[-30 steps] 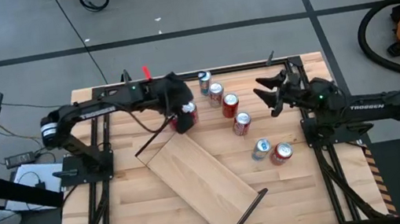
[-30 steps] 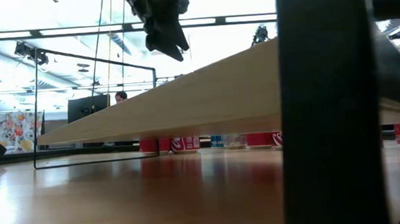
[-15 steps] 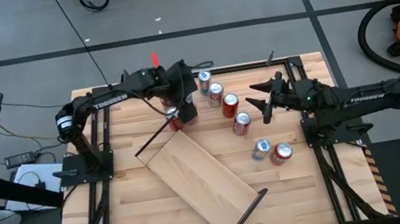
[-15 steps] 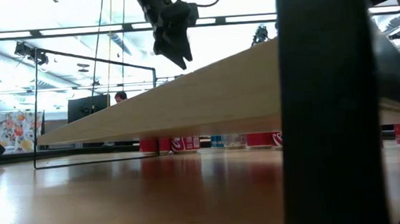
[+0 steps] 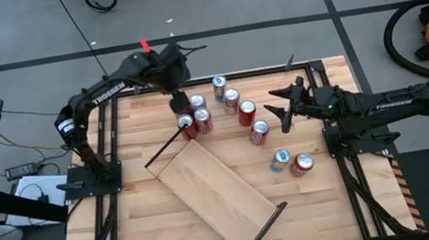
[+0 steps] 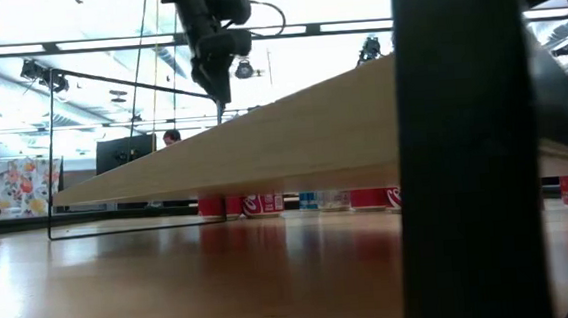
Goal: Place canned beverage on shelf
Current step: Put the top orange soda can on the shelf
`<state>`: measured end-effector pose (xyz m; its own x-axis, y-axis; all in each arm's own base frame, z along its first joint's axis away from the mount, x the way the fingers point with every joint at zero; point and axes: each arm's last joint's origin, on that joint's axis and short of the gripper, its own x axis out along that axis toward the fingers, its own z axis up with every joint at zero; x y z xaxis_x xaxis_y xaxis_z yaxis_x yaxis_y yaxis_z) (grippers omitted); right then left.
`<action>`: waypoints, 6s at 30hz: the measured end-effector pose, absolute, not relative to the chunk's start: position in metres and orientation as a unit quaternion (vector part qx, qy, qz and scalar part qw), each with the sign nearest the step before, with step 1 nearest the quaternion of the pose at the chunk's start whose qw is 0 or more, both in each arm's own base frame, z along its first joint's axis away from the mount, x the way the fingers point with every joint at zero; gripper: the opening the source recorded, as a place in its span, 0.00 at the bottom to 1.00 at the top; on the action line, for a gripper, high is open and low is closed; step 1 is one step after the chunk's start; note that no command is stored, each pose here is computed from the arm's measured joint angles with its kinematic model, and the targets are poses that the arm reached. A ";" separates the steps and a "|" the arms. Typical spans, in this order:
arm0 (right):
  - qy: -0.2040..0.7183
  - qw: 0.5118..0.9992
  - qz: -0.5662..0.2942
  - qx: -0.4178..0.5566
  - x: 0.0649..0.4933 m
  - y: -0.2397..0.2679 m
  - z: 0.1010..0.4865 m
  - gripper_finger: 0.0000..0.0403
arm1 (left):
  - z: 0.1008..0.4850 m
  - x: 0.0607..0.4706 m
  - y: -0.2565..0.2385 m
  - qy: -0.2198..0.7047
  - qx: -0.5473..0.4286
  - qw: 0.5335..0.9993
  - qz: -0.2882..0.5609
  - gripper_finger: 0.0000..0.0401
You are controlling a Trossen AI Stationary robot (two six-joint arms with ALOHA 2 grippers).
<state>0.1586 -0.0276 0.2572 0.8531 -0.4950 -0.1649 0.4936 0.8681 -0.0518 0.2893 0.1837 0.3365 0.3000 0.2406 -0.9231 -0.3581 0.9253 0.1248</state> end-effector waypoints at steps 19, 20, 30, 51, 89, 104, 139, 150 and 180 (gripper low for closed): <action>0.131 0.958 -0.251 -0.034 0.186 -0.030 0.239 0.79 | 0.319 0.286 0.183 0.592 -0.052 0.787 0.168 0.74; 0.131 0.958 -0.251 -0.035 0.186 -0.030 0.239 0.80 | 0.319 0.288 0.182 0.589 -0.049 0.789 0.167 0.75; 0.132 0.958 -0.251 -0.035 0.186 -0.030 0.239 0.81 | 0.310 0.300 0.184 0.587 -0.042 0.786 0.189 0.84; 0.132 0.958 -0.251 -0.035 0.186 -0.030 0.239 0.81 | 0.267 0.309 0.203 0.622 -0.103 0.750 0.201 1.00; 0.113 0.964 -0.239 -0.033 0.187 -0.029 0.242 0.81 | 0.231 0.306 0.201 0.623 -0.131 0.744 0.203 0.74; 0.111 0.964 -0.238 -0.038 0.187 -0.029 0.243 0.81 | 0.300 0.307 0.201 0.616 -0.133 0.748 0.208 0.74; 0.122 0.966 -0.225 -0.037 0.187 -0.029 0.241 0.81 | 0.378 0.343 -0.046 0.604 0.019 0.797 0.021 0.77; 0.122 0.966 -0.225 -0.037 0.187 -0.029 0.241 0.81 | 0.332 0.332 -0.098 0.665 0.089 0.741 -0.037 0.78; 0.118 0.969 -0.214 -0.032 0.187 -0.028 0.242 0.81 | 0.276 0.268 -0.087 0.661 0.017 0.749 0.036 0.78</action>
